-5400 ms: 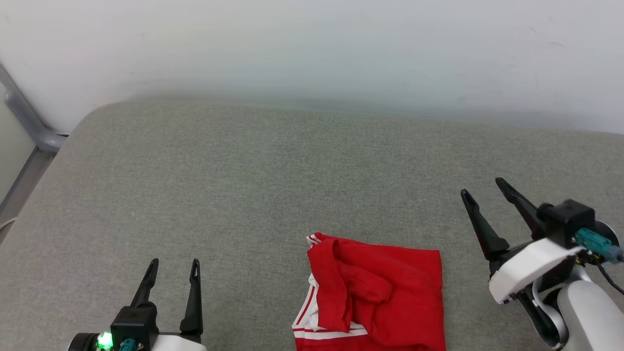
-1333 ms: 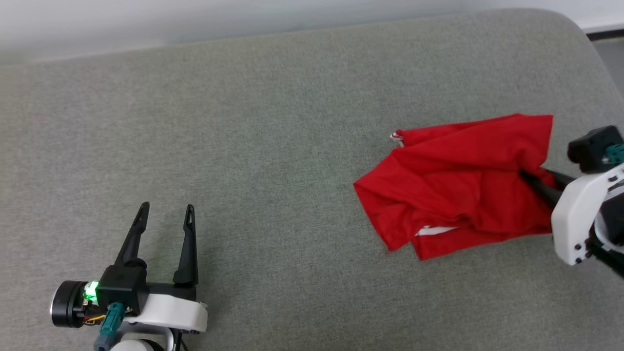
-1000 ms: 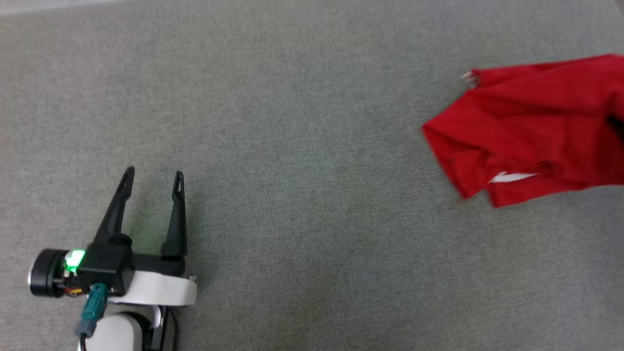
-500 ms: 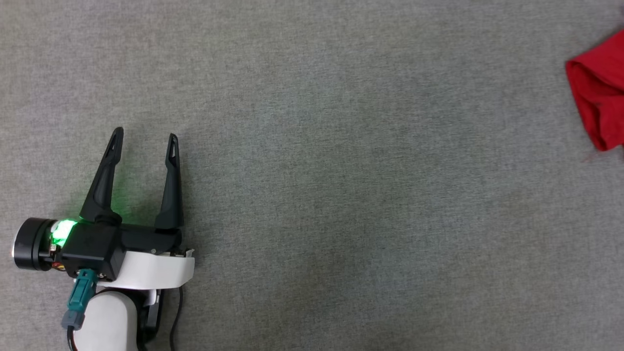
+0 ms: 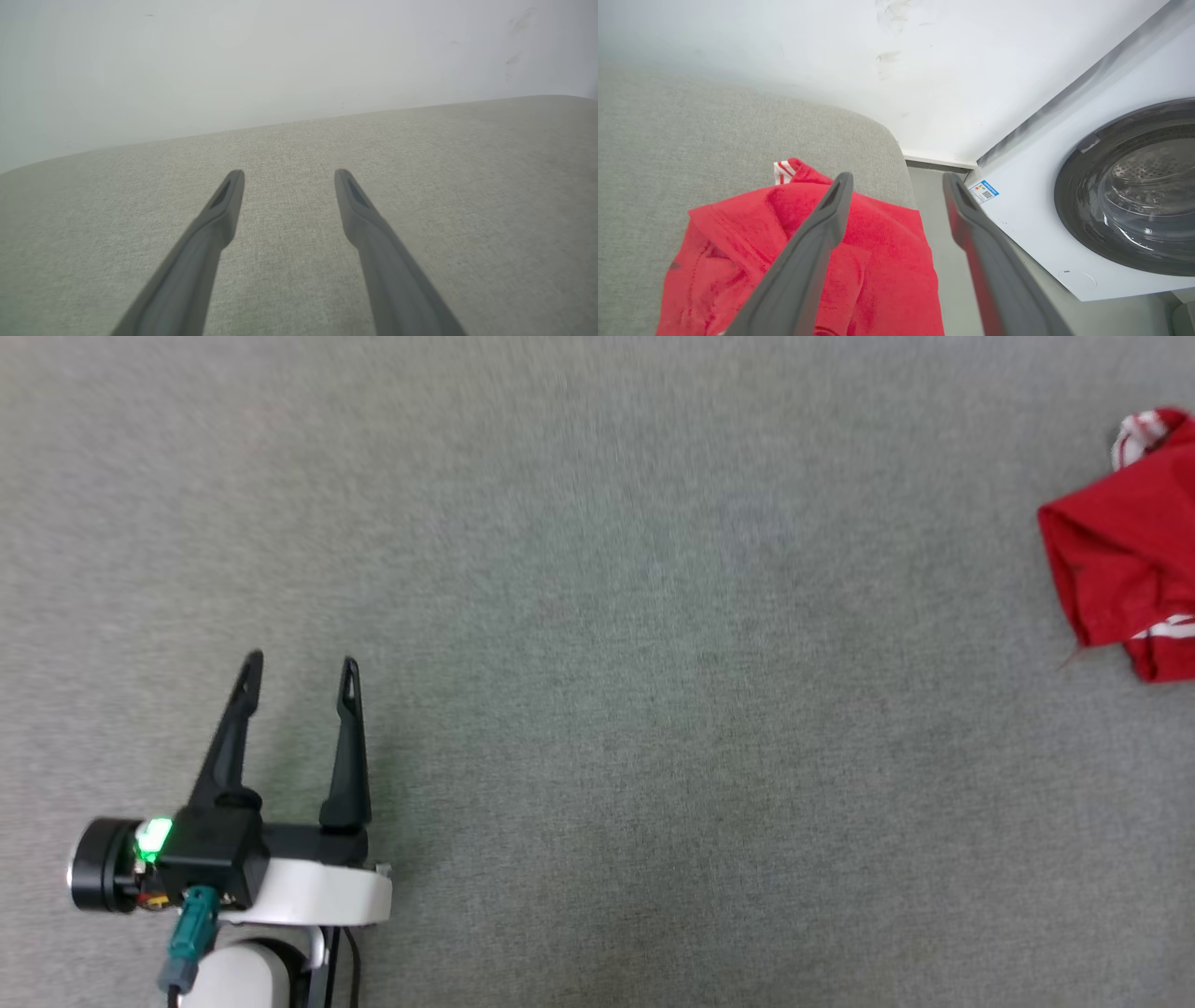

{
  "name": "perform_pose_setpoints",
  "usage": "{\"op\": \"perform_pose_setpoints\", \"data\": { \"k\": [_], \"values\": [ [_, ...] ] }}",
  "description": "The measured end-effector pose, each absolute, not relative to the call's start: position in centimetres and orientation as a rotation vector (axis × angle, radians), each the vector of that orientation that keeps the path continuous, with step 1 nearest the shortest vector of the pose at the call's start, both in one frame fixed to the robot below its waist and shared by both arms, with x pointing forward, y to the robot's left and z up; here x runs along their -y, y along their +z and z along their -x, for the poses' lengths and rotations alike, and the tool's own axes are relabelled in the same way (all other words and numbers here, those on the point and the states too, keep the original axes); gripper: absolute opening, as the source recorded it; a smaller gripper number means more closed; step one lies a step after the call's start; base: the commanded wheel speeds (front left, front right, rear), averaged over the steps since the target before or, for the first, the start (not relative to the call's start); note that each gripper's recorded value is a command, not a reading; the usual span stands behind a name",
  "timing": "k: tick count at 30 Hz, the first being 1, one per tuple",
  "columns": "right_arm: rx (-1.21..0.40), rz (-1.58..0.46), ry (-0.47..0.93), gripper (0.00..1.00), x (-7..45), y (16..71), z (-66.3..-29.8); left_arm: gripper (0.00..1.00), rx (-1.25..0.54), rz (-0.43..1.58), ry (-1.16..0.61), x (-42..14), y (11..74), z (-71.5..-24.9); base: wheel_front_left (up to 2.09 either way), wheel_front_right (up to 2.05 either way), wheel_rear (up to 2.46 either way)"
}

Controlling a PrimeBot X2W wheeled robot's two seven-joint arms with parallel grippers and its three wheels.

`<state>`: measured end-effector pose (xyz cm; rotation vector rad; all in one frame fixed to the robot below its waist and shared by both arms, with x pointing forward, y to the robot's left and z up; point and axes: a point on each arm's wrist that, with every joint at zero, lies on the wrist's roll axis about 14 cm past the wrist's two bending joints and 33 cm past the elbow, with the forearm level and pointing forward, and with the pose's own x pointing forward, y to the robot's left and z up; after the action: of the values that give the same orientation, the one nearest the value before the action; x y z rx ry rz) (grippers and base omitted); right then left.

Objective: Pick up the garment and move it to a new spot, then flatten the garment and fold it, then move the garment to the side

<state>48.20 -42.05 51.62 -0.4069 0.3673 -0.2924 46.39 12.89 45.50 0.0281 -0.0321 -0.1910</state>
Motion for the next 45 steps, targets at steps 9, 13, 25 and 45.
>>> {"op": "perform_pose_setpoints", "data": {
  "k": [9,13,25,45],
  "values": [
    [0.142,0.362,-0.177,1.0,34.7,61.4,-47.2,1.0,0.068,-0.025,-0.13,-14.7,48.6,-42.9,0.0,0.0,0.0],
    [0.316,0.315,-0.11,1.0,30.5,63.8,-46.0,1.0,0.078,-0.028,-0.09,-16.0,49.6,-41.3,0.0,0.0,0.0],
    [0.348,0.103,0.102,1.0,19.8,60.4,-41.8,1.0,0.105,-0.038,-0.006,-18.6,51.3,-36.6,0.0,0.0,0.0],
    [0.1,-0.076,0.097,1.0,17.3,51.2,-35.5,1.0,0.112,-0.027,0.002,-19.0,51.6,-33.9,0.0,0.0,0.0]
  ]
}}
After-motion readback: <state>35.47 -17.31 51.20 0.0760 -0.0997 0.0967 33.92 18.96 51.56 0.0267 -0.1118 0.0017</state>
